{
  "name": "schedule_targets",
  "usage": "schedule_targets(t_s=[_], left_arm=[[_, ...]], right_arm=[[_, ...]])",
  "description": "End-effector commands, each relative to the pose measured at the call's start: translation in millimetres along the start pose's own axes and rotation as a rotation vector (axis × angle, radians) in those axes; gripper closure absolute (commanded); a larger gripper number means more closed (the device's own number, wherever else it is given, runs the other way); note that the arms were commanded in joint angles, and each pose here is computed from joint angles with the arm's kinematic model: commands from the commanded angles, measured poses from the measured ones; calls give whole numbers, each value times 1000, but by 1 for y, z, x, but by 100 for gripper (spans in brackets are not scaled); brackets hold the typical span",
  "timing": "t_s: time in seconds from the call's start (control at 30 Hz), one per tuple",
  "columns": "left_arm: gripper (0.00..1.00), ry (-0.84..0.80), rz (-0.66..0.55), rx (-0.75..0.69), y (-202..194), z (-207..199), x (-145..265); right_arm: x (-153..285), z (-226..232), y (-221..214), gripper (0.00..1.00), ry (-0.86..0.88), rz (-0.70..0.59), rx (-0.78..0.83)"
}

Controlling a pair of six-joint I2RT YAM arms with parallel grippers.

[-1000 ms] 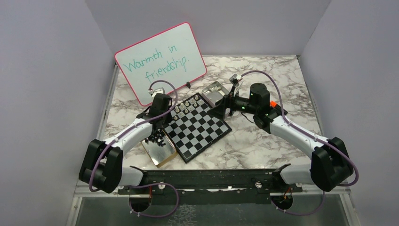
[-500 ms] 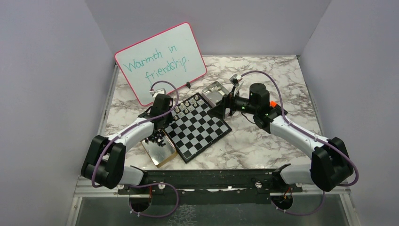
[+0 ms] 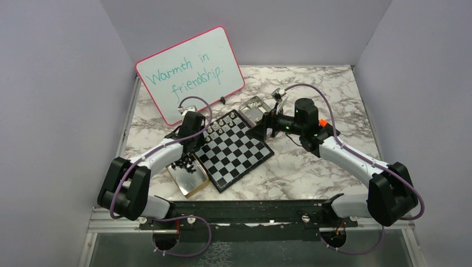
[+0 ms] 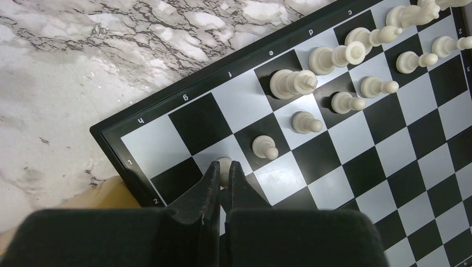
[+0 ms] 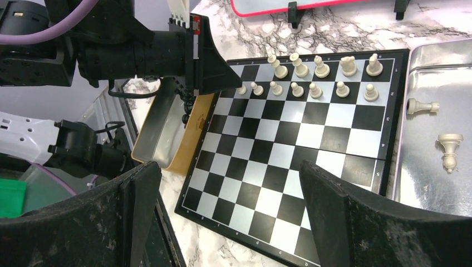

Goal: Set up the chess pieces on the board
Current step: Place the chess piece on the chessboard, then pick up the chess piece from the storage box.

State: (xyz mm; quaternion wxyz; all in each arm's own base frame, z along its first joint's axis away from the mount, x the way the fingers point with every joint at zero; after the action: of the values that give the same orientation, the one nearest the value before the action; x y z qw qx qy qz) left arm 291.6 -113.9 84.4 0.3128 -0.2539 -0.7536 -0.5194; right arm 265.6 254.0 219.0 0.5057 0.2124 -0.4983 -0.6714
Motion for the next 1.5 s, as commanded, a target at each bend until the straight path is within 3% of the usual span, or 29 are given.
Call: schedule_targets(t_s=[0.0,0.23,0.73,1.0,1.23,1.37,1.4,1.47], left_arm=[[96,-18,0,12,0,-2,-3],[95,-18,5,9,0,-2,-4],[74,-20,-13,11,19,-11,8],[66,-108,-99,-31,58,-31,49],[45,-296,-192,-149,81,-49,102],[23,-345,-215,-200,76,-46,117],[8,-347,-222,-210,75,-44,120],[1,-349,-235,-230,71,-40,124]], right_arm=[[-1,-1,10,0,-17,-11,17],[0,0,10,0,-17,-12,19],[1,-4,5,0,-52,5,-14],[-7,-27,-1,0,-179,48,-82],[-16,-74,3,3,-449,64,-73],[-22,-103,5,23,-574,67,-12],[-24,-110,5,28,-604,76,5],[-30,-122,7,37,-646,99,30]])
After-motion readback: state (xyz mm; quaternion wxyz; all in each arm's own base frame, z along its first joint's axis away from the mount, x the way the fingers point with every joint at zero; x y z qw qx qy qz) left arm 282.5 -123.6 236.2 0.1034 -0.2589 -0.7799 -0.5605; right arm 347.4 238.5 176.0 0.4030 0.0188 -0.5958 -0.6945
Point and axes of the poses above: each gripper's point midway between its finger pads, its own x axis back along the fingers, its own z axis along the line the jaws close on, y = z × x, the point moved 4 cm from there along x, back along the fingers, and after that the axes turned 4 degrees about x, right-handed, at the moved point
